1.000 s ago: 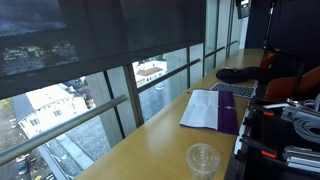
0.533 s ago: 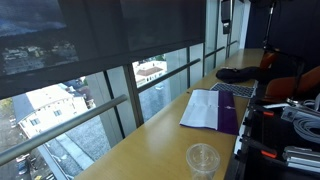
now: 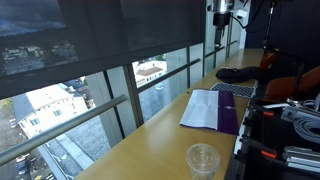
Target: Close the purple folder.
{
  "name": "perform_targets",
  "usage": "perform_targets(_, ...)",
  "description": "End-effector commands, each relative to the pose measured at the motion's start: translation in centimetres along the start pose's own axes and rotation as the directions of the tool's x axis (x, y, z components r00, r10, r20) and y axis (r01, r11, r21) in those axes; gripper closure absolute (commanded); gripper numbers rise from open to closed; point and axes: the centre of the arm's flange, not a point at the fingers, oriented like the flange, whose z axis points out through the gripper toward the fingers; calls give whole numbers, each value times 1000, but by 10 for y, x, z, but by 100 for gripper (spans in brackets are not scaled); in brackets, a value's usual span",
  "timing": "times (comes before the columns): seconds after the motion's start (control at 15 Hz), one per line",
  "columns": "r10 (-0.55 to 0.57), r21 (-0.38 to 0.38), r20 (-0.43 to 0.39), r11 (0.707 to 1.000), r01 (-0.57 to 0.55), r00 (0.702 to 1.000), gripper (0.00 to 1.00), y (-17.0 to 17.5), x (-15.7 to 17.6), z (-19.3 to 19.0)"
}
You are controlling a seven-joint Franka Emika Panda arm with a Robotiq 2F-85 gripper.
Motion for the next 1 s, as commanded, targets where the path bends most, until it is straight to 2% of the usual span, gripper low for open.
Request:
perform_targets(0.0,-65,85,-30,994,67,997,0,47,21,32)
perform_targets(0.2,-95,126,-21,987,97,995,0,76,29,74)
perform_targets(0.67,-72,93,80,994,64,994,0,137,43,190)
perform_targets(0.93,-50,119,125,992,35,991,0,171,43,249)
